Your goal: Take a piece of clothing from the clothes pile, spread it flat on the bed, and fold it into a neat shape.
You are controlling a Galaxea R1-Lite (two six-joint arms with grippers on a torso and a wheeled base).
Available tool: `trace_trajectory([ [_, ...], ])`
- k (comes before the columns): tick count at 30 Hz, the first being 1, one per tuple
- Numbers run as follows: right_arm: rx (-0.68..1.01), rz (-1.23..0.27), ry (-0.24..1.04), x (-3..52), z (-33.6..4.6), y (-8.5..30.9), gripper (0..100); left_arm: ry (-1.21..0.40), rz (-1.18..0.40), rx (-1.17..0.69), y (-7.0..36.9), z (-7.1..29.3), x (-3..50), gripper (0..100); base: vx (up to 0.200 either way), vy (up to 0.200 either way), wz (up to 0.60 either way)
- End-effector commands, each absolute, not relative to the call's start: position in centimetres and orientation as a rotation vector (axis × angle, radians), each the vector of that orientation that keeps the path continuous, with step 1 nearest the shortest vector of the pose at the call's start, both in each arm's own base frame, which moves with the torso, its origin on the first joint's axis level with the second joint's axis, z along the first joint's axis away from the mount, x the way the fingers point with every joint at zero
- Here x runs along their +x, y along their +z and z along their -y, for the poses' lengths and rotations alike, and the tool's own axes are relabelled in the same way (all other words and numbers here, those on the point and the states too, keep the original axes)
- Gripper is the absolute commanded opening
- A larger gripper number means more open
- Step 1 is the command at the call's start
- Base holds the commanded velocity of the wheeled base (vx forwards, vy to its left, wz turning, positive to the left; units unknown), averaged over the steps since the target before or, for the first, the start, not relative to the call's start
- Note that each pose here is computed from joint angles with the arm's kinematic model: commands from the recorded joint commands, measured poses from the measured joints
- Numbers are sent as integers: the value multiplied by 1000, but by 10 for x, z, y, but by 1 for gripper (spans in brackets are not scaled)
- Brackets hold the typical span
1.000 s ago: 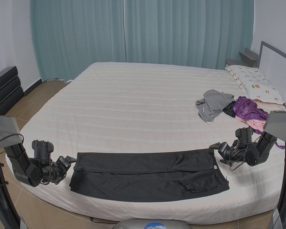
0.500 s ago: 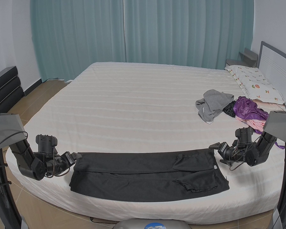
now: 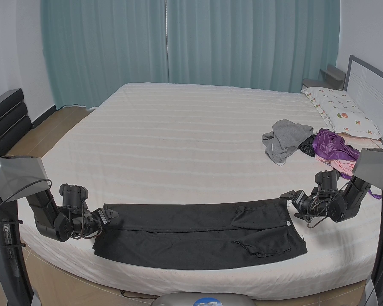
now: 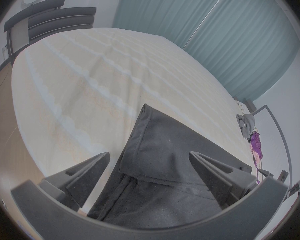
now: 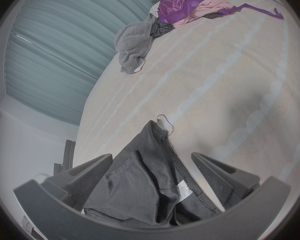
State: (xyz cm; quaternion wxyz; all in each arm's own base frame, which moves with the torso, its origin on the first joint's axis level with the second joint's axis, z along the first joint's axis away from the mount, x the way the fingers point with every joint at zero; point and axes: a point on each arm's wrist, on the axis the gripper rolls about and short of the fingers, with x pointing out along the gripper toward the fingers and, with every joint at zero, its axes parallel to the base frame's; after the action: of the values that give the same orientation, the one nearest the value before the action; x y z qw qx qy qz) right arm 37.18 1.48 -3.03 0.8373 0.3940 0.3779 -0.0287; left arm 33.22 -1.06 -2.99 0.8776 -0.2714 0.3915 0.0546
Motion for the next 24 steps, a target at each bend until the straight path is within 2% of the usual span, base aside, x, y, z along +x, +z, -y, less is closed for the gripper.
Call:
trace_trajectory([
  [1,823,-802,-56,372,-17,-32,100,116,-835,-565,-35,12,331,100,0,0,0],
  [12,731,-821,-26,374,-22,-43,100,118,-834,-570,-35,12,331,100,0,0,0],
  [24,743,-817,-27,374,-19,-40,100,103,-854,-518,-43,16,330,100,0,0,0],
])
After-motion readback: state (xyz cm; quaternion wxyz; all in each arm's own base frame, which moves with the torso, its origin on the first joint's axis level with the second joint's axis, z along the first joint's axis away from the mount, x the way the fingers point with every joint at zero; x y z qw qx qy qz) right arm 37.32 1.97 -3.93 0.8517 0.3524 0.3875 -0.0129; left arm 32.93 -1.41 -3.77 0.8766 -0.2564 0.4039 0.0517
